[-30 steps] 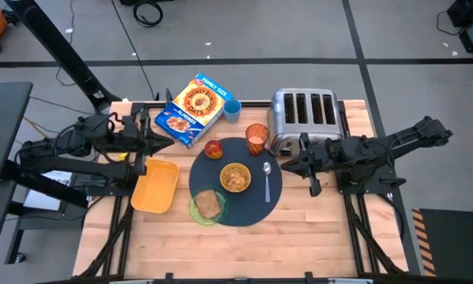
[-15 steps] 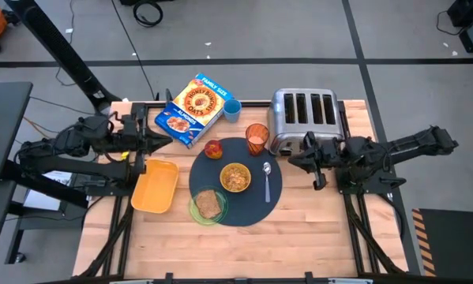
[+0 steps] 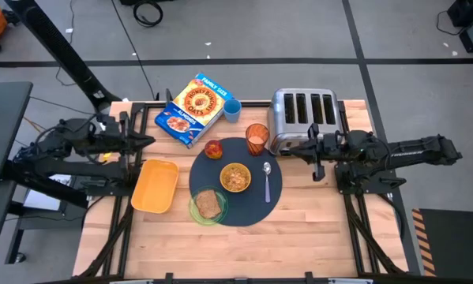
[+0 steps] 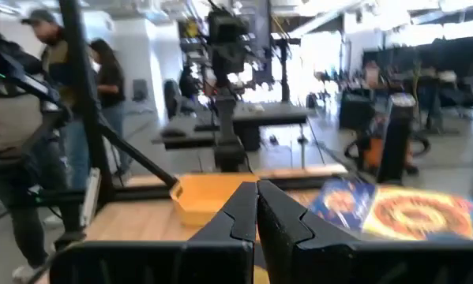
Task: Arrange a breakfast setting
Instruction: Return to Home Position
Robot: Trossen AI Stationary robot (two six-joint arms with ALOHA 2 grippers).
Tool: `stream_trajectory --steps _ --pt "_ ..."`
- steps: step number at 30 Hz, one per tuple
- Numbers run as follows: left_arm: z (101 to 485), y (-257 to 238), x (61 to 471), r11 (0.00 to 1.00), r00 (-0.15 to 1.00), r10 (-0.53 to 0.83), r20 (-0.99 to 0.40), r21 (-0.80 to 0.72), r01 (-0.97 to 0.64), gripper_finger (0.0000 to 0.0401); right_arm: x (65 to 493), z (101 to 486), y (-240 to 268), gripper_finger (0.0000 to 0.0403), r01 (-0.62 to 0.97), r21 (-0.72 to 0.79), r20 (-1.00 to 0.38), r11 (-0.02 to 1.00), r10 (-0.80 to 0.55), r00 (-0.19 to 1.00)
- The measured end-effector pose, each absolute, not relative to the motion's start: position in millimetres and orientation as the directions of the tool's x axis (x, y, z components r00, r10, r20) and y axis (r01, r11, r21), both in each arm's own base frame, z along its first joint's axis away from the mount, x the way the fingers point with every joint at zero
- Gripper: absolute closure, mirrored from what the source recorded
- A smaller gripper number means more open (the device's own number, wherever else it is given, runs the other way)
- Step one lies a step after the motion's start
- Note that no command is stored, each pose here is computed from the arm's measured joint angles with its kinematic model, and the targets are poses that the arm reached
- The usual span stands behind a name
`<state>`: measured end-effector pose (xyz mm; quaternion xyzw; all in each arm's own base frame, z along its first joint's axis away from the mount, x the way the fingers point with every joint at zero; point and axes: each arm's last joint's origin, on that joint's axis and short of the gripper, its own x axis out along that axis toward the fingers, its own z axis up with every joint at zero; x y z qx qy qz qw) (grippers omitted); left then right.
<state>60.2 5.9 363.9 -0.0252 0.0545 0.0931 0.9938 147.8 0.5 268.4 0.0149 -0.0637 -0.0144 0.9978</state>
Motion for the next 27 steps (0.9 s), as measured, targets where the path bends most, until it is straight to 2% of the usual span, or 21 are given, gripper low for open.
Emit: stream_trajectory --steps 3,11,16,20,27 --pt "361 6 55 0.982 0.978 0.182 -0.098 -0.028 -0.186 0.0378 142 265 -2 0.0385 0.036 0.048 0.076 0.998 -0.039 0.996" --pt "323 6 63 0.983 0.983 0.182 -0.010 -0.008 -0.183 0.0378 125 268 -4 0.0385 0.048 0.009 0.095 0.999 -0.048 0.994" --pt "301 6 66 0.983 0.983 0.182 -0.018 -0.026 -0.183 0.0378 115 267 0 0.0385 -0.029 -0.006 0.123 1.000 0.029 0.992" --pt "287 6 67 0.983 0.983 0.182 0.032 -0.035 -0.181 0.0378 105 266 3 0.0385 -0.095 -0.020 0.177 0.995 0.097 0.980" --pt "260 6 72 0.983 0.981 0.180 0.065 -0.040 -0.178 0.0378 95 249 5 0.0385 -0.122 -0.009 0.209 0.993 0.121 0.970"
